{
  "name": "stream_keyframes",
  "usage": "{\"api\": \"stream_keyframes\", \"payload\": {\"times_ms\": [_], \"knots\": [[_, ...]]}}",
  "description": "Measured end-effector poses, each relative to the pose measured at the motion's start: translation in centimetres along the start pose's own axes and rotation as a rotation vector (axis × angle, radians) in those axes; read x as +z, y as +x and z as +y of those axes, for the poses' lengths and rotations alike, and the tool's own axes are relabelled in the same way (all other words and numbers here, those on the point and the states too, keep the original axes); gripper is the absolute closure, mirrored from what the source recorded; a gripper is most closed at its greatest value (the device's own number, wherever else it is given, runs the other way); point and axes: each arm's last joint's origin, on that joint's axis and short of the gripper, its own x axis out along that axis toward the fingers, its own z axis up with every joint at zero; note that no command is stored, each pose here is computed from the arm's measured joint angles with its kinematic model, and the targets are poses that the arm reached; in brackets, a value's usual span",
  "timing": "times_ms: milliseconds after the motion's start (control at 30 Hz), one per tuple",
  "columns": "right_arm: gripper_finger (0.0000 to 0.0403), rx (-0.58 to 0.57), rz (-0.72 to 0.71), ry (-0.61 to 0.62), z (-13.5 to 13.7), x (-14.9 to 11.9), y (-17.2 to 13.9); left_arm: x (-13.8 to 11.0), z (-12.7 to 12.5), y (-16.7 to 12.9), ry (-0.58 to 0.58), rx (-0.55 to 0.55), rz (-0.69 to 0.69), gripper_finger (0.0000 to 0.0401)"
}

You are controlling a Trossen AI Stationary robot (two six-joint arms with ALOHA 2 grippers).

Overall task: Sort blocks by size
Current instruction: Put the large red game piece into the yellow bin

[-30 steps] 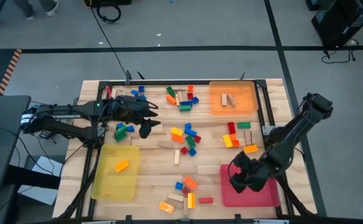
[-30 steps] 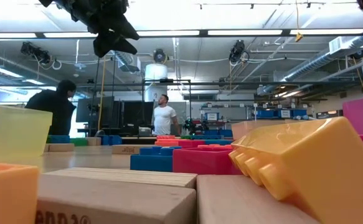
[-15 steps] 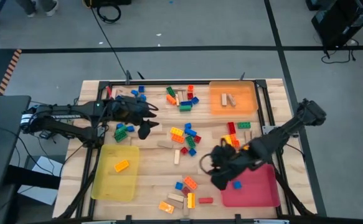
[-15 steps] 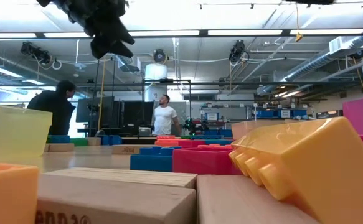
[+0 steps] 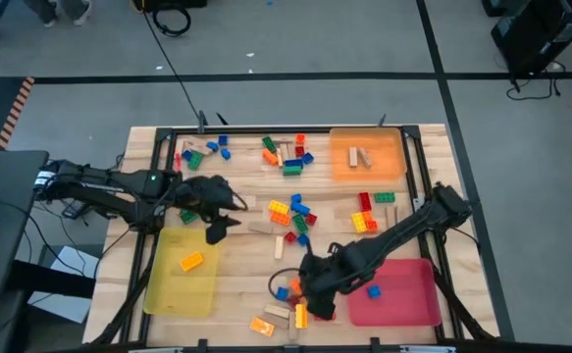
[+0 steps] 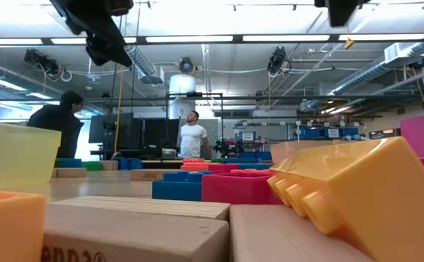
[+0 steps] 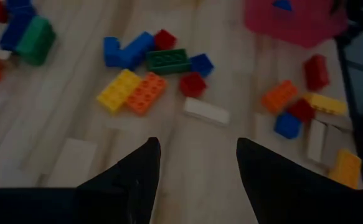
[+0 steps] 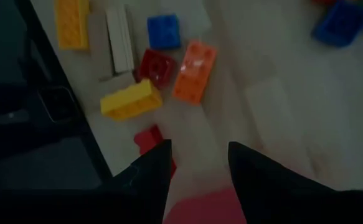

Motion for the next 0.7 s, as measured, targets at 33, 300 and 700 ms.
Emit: {"api": "stream_keyframes", "payload": {"times_ms": [33, 300, 700], "knots": [[0.0229, -0.003, 0.009, -0.006, 0.2, -0.2, 0.4, -0.1, -0.3, 0.0, 0.011, -0.011, 0.002, 0.0183], [0.0229, 0.006, 0.100, -0.054, 1.9, -1.8, 2.8, -0.7, -2.3, -0.2, 0.081, -0.023, -0.017, 0.0183], [0.0228, -0.020, 0.090, -0.123, 3.1, -3.1, 4.3, -0.9, -2.8, -0.2, 0.102, -0.011, -0.024, 0.0183]]}}
